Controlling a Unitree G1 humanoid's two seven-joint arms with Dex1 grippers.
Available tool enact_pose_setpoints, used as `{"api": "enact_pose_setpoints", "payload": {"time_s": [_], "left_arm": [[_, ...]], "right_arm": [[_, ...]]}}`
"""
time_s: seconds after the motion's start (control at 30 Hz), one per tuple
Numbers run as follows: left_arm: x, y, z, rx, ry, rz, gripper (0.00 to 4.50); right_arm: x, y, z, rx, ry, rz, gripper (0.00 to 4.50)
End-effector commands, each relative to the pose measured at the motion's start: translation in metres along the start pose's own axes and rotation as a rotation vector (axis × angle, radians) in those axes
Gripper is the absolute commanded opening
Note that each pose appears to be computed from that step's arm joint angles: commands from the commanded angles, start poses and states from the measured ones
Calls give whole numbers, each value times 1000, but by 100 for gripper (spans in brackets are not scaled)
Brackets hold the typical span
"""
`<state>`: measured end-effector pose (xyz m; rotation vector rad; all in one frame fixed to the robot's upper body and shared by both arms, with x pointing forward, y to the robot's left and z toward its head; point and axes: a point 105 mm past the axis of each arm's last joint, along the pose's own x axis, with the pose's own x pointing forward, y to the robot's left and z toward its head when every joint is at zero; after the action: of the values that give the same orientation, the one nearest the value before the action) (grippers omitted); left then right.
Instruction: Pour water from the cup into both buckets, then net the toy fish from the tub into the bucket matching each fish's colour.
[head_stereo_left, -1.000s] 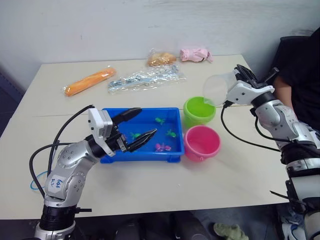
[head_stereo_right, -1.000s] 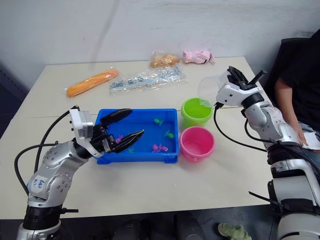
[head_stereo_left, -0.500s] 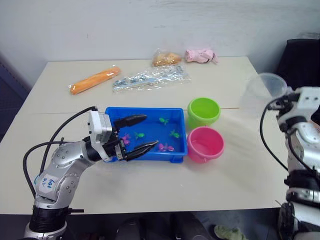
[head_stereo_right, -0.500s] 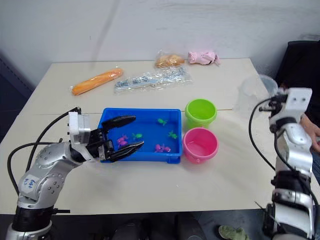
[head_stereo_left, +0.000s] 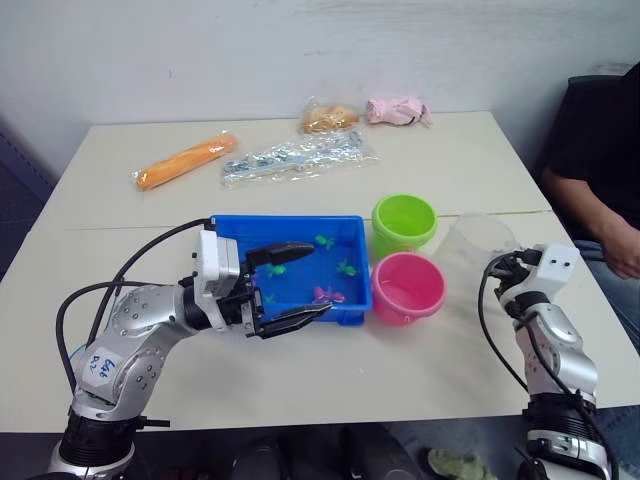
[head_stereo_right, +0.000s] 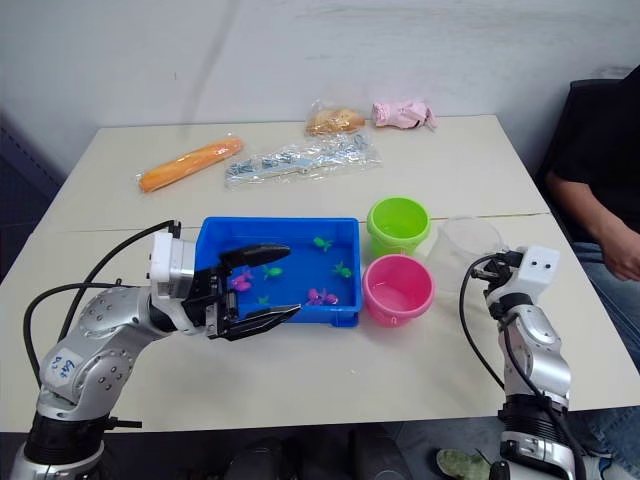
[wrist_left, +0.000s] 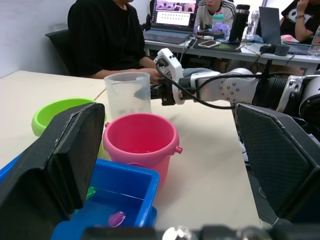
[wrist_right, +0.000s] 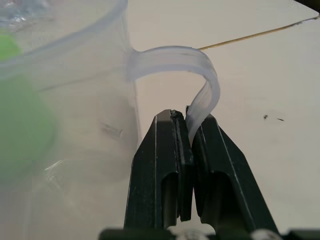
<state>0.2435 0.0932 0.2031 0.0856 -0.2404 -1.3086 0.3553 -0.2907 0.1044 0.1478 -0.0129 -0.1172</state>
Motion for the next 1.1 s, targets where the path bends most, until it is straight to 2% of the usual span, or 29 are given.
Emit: {"api": "enact_pose_setpoints", "payload": {"time_s": [0.03,0.2,0.5,0.87,0.9,0.97,1.1], "left_arm": [[0,1,6,27,-9,-2,450],[0,2,6,30,-9,-2,450],[2,2,6,25,-13,-6,450],[1,2,5,23,-12,5,450],[0,2,5,23,-12,7,450],[0,3,4,19,-6,13,450],[-3,4,3,17,-2,23,450]], "right_arm": [[-2,-8,8,-82,-69,-35,16],[0,-15,7,-130,-105,-81,16],[-3,-4,-10,-241,-89,1,16],[-4,-16,-17,-203,-74,-61,16],[-5,-17,-17,-203,-72,-60,81],[-8,-20,-18,-216,-69,-60,162],[-22,-35,-16,-203,-74,-96,358]]}}
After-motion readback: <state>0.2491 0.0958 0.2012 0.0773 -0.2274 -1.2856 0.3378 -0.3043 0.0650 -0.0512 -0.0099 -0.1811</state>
